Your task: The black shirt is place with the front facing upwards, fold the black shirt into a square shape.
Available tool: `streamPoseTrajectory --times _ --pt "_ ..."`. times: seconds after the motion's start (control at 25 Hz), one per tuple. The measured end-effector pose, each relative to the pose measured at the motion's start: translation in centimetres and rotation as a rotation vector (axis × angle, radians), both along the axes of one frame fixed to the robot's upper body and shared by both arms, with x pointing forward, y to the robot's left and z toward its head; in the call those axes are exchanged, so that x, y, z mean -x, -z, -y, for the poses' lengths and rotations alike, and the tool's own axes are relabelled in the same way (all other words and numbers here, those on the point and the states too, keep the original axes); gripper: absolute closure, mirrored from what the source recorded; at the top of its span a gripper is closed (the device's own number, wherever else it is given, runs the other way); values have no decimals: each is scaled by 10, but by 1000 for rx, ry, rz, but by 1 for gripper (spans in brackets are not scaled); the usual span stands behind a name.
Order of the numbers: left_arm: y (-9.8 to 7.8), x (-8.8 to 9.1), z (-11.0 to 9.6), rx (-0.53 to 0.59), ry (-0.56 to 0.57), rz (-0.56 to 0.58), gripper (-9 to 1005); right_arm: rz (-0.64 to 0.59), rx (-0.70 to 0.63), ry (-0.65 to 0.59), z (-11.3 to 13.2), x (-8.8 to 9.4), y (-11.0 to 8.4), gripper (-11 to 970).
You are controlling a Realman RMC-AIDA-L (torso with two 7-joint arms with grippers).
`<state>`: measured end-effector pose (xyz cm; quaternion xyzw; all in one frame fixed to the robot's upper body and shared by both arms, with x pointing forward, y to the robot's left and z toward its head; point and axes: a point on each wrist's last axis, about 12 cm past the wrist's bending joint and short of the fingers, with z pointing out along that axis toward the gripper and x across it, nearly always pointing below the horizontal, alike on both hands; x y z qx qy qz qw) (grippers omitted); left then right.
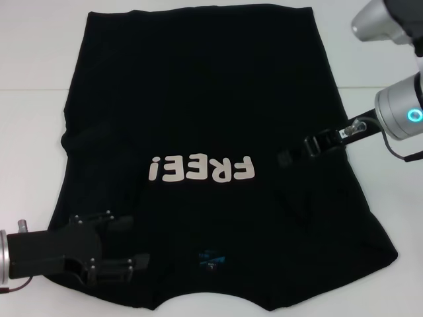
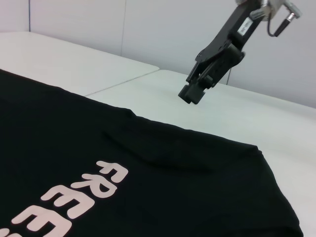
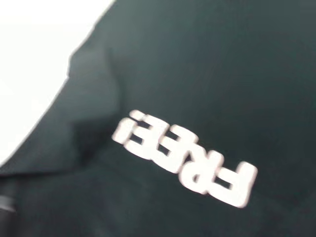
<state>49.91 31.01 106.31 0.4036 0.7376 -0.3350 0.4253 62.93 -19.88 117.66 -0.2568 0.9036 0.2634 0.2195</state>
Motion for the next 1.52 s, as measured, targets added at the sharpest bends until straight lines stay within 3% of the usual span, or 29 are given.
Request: streamPoseTrajectory --times 0.16,0.36,0.64,0.8,1.0,1.32,1.52 --pt "1 0 -1 9 -9 -9 179 8 -125 -1 13 4 9 672" --pt "-2 -2 -5 68 -69 -60 179 48 -146 -17 31 10 28 518" --pt "-23 -15 -16 224 -163 -347 179 216 -151 -215 32 38 74 272" --pt "-37 -21 -29 324 -251 -524 183 376 -234 -306 35 55 92 279" --pt "-47 -27 -48 362 -371 -704 183 544 -259 -359 40 70 106 243" --pt "-47 -21 -84 297 -609 -989 183 590 -196 -380 44 71 114 27" --pt "-46 -18 -94 221 -684 -1067 182 599 -183 -394 44 72 116 28"
